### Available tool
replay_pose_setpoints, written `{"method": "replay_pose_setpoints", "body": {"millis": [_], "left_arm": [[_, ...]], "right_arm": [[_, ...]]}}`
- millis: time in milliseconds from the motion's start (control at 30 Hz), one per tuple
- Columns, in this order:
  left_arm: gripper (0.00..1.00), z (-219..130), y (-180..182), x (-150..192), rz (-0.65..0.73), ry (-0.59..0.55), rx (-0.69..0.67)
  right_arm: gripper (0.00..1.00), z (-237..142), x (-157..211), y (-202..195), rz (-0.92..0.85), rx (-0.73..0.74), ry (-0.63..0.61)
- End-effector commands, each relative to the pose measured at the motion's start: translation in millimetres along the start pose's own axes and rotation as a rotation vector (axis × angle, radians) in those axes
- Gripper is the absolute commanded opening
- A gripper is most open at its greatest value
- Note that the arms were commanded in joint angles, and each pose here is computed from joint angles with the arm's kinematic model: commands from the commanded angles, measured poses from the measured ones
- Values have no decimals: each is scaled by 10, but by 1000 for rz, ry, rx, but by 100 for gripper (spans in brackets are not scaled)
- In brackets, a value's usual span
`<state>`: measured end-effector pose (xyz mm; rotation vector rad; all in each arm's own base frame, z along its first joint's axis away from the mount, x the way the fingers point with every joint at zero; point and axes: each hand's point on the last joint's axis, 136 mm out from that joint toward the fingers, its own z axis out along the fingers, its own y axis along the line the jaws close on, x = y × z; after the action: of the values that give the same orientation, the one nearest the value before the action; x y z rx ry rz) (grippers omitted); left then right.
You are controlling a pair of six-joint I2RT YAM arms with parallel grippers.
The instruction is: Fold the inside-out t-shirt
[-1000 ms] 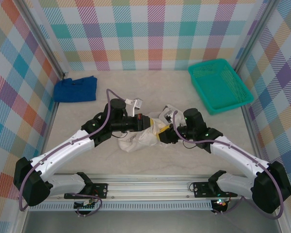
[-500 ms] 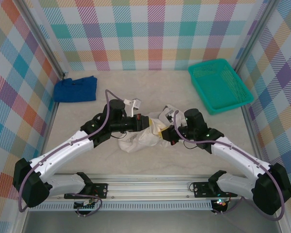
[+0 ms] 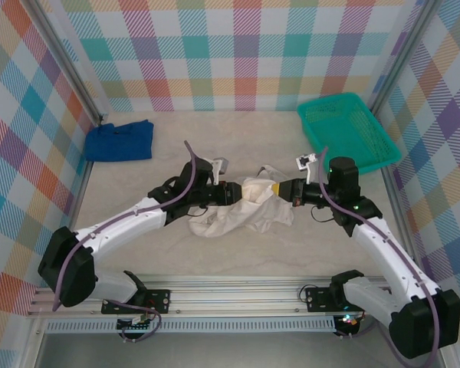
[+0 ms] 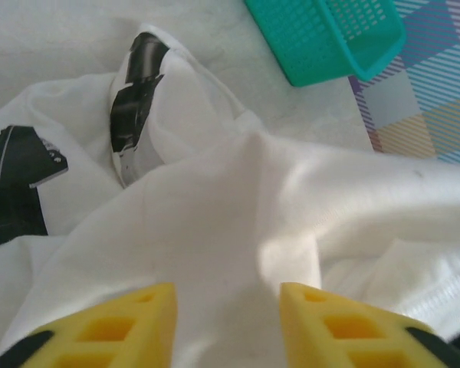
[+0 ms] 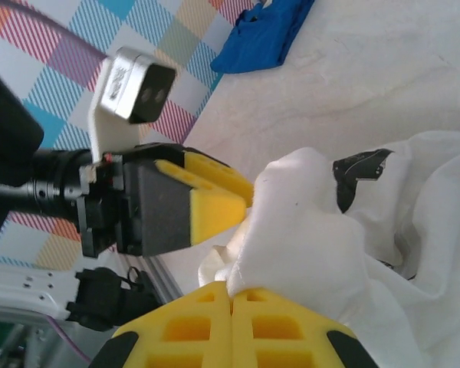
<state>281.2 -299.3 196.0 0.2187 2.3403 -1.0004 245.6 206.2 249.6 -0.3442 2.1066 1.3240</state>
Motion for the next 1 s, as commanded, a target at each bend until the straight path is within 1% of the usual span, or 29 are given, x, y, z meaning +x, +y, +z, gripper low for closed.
{"method": "replay_pose_setpoints", "body": {"millis": [0, 133, 300, 367, 467, 533, 633, 733, 767, 833, 967], "left_arm": [[47, -145, -40, -9, 61, -33, 36], [51, -46, -66, 217, 71, 45, 73], [53, 106, -240, 204, 102, 82, 113], [52, 189, -267, 243, 113, 115, 109], [46, 287, -246, 495, 142, 201, 99], [43, 304, -163, 779, 157, 267, 94], [41, 279, -92, 1170, 187, 335, 111], [41, 239, -3, 1392, 249, 370, 88], [41, 219, 28, 1410, 260, 375, 75], [43, 158, 44, 1335, 289, 345, 50], [46, 48, -110, 1058, 314, 231, 62]], "right_arm": [[0, 23, -18, 91, 61, -83, 6], [0, 45, 4, 86, 34, -102, 14], [0, 54, 67, 83, 13, -123, 20], [0, 46, 98, 85, 7, -129, 20], [0, -2, 50, 84, -11, -94, -9], [0, -53, -34, 30, 3, -37, -41], [0, -121, -158, -27, 53, -20, -83], [0, -128, -174, -40, 61, -29, -81], [0, -122, -160, -51, 62, -27, -76], [0, -105, -105, -96, 73, -23, -61], [0, -96, -11, -138, 71, -23, -44]]}}
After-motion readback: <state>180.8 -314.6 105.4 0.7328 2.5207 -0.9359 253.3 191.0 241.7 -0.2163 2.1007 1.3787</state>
